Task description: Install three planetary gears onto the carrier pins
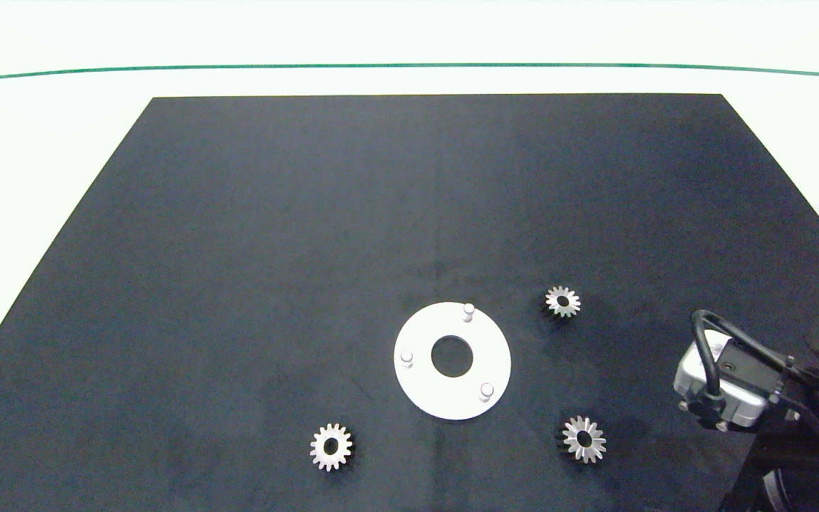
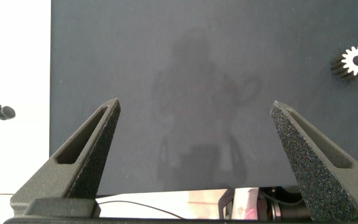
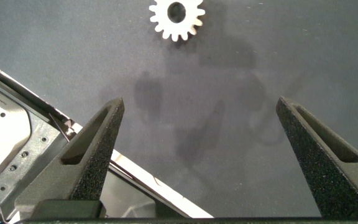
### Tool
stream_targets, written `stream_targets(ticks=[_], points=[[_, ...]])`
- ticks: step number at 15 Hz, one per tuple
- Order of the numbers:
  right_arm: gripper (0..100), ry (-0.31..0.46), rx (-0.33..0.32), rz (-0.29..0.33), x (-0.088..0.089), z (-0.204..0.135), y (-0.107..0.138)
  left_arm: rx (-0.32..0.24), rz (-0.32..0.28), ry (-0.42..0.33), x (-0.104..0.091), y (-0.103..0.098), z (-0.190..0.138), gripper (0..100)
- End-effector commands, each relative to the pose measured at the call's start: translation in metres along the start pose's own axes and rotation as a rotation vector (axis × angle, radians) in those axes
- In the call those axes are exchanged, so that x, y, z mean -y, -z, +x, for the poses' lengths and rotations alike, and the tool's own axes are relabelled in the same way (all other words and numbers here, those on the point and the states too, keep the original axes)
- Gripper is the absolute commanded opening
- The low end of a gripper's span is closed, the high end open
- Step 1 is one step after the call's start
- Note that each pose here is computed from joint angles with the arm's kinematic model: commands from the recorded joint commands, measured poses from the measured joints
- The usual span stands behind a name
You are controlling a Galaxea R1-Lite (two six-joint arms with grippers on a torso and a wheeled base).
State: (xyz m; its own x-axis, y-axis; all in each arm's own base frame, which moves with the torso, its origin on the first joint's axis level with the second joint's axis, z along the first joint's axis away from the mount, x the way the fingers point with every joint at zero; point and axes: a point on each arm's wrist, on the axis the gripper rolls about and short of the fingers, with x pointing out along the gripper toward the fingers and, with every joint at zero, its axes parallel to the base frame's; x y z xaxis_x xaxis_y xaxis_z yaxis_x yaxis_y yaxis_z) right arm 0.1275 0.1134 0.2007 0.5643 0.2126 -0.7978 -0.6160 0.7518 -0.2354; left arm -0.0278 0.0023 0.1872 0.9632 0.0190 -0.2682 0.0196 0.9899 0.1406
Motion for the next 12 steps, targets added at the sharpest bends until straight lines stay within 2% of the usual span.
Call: stream_targets(ticks=[1, 12], points=[[100, -0.006, -0.048, -0.013, -0.004, 0.013, -0.003, -0.004, 0.001, 0.0, 0.0, 0.0, 0.0, 100], [100, -0.004, -0.074, 0.0, -0.012, 0.056, -0.025, -0.004, 0.002, 0.003, 0.0, -0.002, 0.001, 100]])
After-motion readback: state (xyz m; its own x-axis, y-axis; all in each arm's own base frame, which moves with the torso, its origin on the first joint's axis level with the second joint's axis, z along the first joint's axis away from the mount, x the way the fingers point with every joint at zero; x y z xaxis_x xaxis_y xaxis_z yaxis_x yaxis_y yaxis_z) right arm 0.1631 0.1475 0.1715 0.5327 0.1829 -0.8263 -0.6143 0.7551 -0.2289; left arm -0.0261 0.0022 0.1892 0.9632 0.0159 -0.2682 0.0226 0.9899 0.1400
